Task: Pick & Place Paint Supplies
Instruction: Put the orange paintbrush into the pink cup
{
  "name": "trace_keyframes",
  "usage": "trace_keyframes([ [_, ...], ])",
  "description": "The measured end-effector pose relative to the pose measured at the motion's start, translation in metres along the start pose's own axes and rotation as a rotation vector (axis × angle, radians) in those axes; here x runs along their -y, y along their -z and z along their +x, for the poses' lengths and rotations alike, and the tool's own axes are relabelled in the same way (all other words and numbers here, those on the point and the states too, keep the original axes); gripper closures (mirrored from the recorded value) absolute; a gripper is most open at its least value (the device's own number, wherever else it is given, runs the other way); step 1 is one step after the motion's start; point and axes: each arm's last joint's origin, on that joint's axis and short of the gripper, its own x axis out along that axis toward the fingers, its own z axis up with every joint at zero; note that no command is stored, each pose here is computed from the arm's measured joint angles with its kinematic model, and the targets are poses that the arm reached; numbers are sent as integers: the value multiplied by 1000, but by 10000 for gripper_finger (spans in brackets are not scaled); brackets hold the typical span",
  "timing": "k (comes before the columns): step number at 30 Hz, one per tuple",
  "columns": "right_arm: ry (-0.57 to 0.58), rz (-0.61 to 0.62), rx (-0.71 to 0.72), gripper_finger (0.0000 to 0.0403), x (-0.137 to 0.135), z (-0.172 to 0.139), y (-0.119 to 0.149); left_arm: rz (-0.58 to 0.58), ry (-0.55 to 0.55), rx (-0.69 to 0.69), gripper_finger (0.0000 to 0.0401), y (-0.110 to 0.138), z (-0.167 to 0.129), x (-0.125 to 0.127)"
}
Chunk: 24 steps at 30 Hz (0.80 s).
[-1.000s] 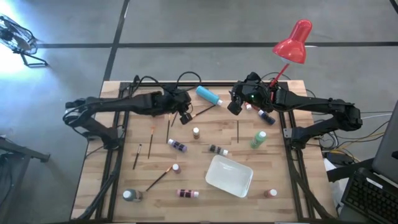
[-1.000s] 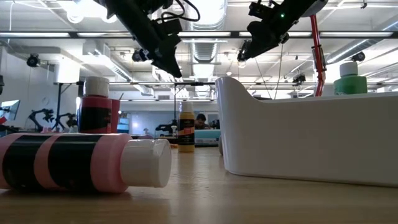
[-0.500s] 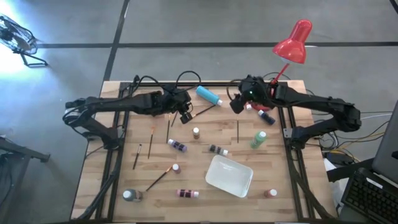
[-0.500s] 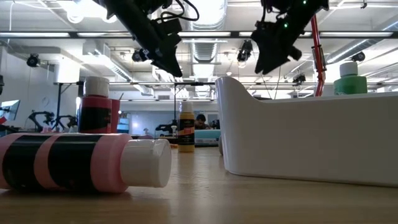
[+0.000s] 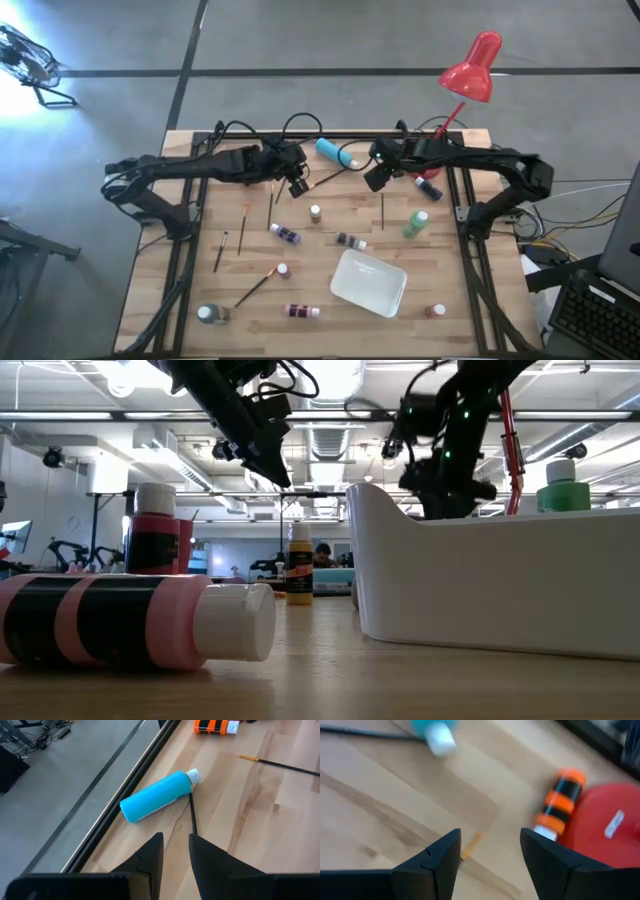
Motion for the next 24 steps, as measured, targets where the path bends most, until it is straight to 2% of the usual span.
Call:
trace_keyframes([
  [10, 6, 54, -162, 212, 0, 37, 1, 19, -1, 0, 302, 0, 0, -1],
  [19, 16, 59, -213, 223, -2, 53, 2, 27, -4, -1, 302, 0, 1, -2],
  [24, -14, 87, -221, 217, -1, 59, -1, 27, -5, -2, 300, 0, 1, -2],
])
